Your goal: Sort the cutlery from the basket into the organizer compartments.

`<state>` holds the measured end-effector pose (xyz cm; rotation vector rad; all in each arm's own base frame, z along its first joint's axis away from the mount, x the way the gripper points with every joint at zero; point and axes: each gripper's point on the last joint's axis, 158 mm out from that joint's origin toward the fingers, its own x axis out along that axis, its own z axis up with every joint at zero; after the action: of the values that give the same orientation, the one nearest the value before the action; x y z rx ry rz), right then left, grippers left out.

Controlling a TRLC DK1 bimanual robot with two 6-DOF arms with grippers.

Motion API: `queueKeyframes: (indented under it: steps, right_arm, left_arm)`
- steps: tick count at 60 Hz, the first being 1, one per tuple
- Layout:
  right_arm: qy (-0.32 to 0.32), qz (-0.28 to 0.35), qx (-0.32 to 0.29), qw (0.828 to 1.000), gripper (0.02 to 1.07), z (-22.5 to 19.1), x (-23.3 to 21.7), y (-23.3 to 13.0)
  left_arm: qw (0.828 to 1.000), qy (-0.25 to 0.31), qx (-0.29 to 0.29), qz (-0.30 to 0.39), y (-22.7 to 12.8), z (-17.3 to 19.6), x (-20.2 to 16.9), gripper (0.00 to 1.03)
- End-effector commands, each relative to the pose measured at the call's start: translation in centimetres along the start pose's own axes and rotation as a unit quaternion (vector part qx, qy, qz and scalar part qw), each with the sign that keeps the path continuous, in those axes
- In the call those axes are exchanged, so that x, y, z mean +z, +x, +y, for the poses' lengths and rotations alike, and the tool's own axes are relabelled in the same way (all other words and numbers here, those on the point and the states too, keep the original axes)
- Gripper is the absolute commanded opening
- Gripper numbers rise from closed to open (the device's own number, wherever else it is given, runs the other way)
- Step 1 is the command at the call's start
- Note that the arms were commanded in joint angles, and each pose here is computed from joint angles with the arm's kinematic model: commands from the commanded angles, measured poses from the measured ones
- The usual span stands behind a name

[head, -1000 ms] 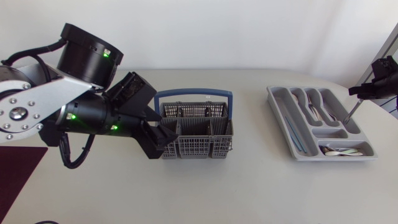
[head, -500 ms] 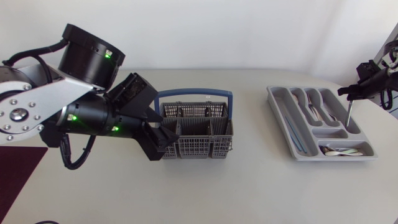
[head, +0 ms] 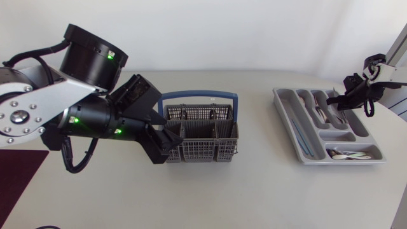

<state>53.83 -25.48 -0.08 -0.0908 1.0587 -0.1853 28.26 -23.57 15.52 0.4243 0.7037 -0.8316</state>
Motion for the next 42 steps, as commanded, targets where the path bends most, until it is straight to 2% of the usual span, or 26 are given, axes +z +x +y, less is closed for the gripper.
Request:
queueKeyframes:
  steps: [1, 6, 11, 17, 24, 42]
  right_arm:
    - [0.012, 0.001, -0.003, 1.0, 0.34, 0.3, 0.1, 0.4]
    - [0.014, -0.009, -0.008, 1.0, 0.51, 0.1, 0.5, -0.6]
    - [0.012, -0.024, -0.014, 1.0, 0.57, -0.1, 0.8, -2.3]
    - [0.003, -0.044, -0.015, 0.999, 0.57, 0.6, 0.7, -5.4]
    - [-0.021, -0.073, 0.0, 0.997, 0.57, 3.5, 0.1, -9.3]
    - [-0.115, -0.111, 0.105, 0.982, 0.57, 17.8, -4.1, -17.7]
  left_arm:
    - [1.0, 0.001, 0.005, -0.002, -0.4, 0.5, 0.1, 0.82]
    - [1.0, -0.004, 0.012, -0.004, -0.9, 1.0, -0.1, 0.82]
    - [1.0, -0.006, 0.02, -0.004, -1.2, 1.7, -0.5, 0.82]
    - [0.999, -0.008, 0.032, -0.002, -1.6, 2.7, -1.2, 0.82]
    - [0.999, -0.015, 0.048, 0.005, -2.0, 4.2, -2.5, 0.82]
    - [0.996, -0.037, 0.081, 0.024, -1.9, 8.2, -6.3, 0.82]
